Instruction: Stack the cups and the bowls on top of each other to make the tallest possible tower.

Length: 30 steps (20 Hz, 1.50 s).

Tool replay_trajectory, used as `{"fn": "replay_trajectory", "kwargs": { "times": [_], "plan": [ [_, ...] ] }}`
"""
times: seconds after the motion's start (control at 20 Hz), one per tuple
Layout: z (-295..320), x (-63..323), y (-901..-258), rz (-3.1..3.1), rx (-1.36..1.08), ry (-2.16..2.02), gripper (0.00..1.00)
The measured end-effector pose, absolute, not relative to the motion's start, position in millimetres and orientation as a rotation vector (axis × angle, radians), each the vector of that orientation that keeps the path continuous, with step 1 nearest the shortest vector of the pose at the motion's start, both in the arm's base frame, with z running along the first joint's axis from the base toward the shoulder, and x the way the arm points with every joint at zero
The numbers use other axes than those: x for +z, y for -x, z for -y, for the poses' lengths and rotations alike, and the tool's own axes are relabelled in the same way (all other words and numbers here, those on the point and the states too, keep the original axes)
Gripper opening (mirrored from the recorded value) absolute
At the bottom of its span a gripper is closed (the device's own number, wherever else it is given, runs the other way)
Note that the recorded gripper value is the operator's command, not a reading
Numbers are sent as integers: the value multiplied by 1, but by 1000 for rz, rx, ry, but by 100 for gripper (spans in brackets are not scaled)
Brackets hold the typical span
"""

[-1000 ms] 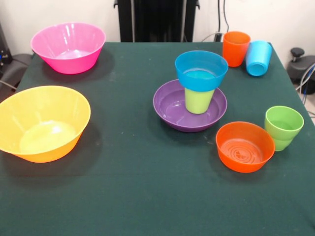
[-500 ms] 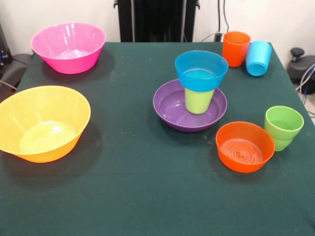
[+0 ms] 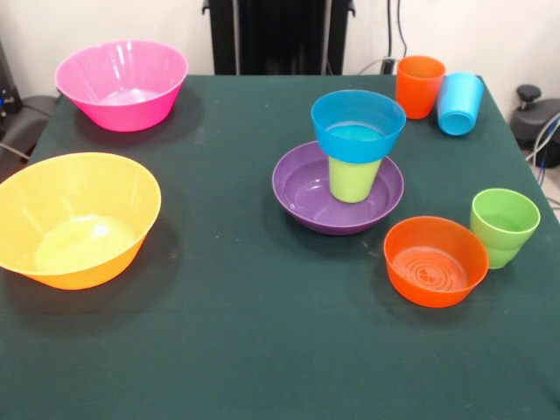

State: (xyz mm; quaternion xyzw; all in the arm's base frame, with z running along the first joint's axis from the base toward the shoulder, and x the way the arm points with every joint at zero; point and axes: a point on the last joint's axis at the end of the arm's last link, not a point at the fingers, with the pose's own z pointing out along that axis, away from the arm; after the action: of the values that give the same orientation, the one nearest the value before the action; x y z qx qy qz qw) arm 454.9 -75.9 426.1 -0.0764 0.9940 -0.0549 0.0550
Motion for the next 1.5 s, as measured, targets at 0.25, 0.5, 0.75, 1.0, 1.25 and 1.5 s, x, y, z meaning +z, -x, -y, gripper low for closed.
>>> {"fn": "replay_trajectory", "kwargs": {
  "times": [0.25,0.5,0.75,1.0,1.25,1.5],
  "plan": [
    [81,406,-453,-3007,-175,299,0],
    [84,390,-450,-3001,-178,340,0],
    [87,367,-449,-2987,-180,341,0],
    [86,342,-451,-2963,-166,312,0],
    [85,312,-452,-2935,-161,274,0],
    [84,290,-452,-2918,-155,275,0]
  ]
}}
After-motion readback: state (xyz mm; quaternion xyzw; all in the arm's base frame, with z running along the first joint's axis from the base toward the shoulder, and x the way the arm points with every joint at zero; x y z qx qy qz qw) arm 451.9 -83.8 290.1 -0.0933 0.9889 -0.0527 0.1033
